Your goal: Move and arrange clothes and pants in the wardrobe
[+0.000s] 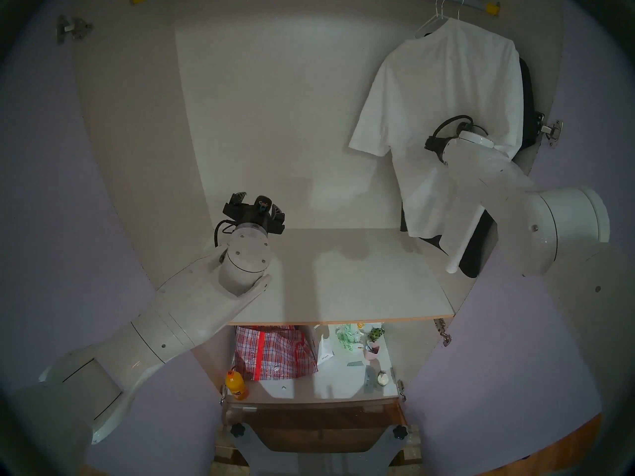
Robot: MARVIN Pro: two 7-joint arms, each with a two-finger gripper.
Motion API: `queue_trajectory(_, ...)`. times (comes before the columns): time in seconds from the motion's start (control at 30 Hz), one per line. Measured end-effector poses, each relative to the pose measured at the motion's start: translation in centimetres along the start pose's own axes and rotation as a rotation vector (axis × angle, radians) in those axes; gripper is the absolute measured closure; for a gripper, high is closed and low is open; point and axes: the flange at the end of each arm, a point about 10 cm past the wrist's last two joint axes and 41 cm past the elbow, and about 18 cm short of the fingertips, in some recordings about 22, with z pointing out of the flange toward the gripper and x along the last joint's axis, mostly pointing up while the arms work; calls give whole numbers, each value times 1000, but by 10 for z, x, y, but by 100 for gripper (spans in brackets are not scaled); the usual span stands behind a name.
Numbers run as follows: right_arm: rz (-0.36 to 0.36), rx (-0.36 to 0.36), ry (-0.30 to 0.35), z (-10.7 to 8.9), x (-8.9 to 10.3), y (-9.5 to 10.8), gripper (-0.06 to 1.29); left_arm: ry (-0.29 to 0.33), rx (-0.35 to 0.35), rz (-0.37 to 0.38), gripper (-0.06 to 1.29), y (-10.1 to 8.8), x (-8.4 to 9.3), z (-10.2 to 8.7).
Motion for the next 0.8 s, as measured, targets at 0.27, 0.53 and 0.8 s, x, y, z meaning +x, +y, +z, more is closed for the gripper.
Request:
queue_trajectory(0.27,-133,310,-56,-5,-21,-70,3,0,0,0,2,0,0,0)
queue_trajectory(0.53,-297,648,-162,-26,-58,-154,3,-1,0,0,2,0,0,0)
queue_trajectory(0.8,-374,710,-105,-33,-40,-171,3,-1,1,0,2,0,0,0)
